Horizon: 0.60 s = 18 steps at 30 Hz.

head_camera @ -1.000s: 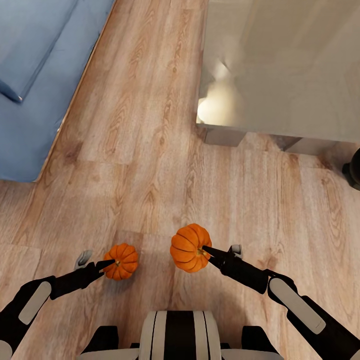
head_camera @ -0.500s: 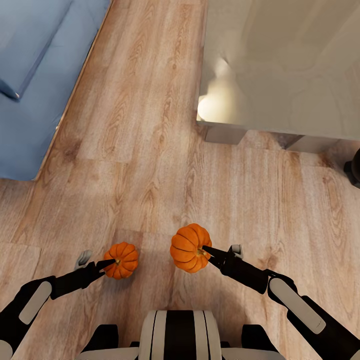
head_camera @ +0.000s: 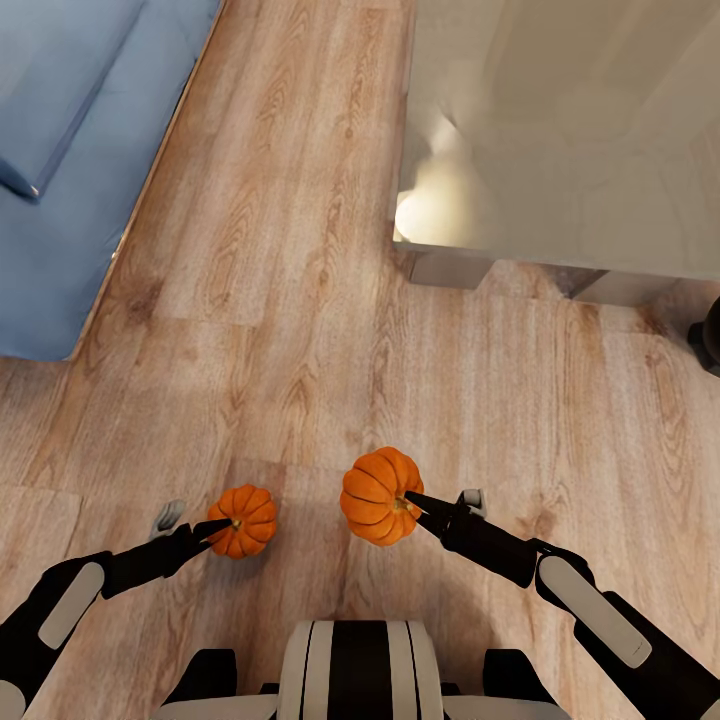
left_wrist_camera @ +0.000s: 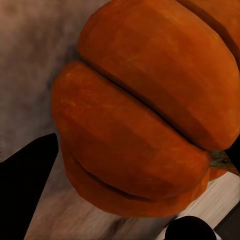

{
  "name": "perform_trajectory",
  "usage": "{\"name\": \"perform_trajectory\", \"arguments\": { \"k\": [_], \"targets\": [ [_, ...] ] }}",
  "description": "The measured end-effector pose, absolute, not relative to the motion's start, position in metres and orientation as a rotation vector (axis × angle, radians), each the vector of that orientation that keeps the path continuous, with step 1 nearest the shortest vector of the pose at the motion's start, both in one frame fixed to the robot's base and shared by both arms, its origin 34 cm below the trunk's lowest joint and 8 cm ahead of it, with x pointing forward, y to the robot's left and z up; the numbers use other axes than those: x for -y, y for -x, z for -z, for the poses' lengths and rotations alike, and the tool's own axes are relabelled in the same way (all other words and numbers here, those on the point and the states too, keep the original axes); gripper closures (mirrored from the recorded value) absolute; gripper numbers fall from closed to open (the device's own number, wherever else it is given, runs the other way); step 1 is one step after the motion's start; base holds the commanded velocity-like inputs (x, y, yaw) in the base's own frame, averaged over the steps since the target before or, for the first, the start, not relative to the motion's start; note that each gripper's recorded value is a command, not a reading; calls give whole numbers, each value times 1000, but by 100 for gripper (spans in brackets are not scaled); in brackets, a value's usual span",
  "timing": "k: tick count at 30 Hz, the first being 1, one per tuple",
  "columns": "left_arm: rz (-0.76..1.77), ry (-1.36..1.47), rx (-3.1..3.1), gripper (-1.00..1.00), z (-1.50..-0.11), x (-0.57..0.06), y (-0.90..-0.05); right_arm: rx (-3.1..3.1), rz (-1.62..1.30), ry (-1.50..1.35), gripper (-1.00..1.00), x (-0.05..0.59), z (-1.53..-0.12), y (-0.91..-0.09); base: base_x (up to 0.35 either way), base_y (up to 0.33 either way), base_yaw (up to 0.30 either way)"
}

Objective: Place each of the two pumpkins and all three candles from the living room inside a cabinet in the living room (use any cabinet), then make sure every cabinet is closed, and position the cauldron so it is next to a table in the living room.

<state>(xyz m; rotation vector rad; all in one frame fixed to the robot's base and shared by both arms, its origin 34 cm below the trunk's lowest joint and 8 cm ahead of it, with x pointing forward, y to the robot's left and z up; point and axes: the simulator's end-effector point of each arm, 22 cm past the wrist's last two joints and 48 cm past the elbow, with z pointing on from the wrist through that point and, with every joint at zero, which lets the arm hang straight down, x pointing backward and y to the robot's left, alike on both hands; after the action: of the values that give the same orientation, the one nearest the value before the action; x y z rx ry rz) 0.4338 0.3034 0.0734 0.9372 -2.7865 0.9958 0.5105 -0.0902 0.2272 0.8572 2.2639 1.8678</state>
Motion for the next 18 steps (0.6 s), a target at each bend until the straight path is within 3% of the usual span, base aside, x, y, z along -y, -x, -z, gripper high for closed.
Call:
{"name": "perform_trajectory", "arguments": {
  "k": [18],
  "targets": [
    [-999,-945,2782,100,-74,-304,-434,-2265,-1867,-856,100,90,-227,-510,0,0,0]
  ]
}}
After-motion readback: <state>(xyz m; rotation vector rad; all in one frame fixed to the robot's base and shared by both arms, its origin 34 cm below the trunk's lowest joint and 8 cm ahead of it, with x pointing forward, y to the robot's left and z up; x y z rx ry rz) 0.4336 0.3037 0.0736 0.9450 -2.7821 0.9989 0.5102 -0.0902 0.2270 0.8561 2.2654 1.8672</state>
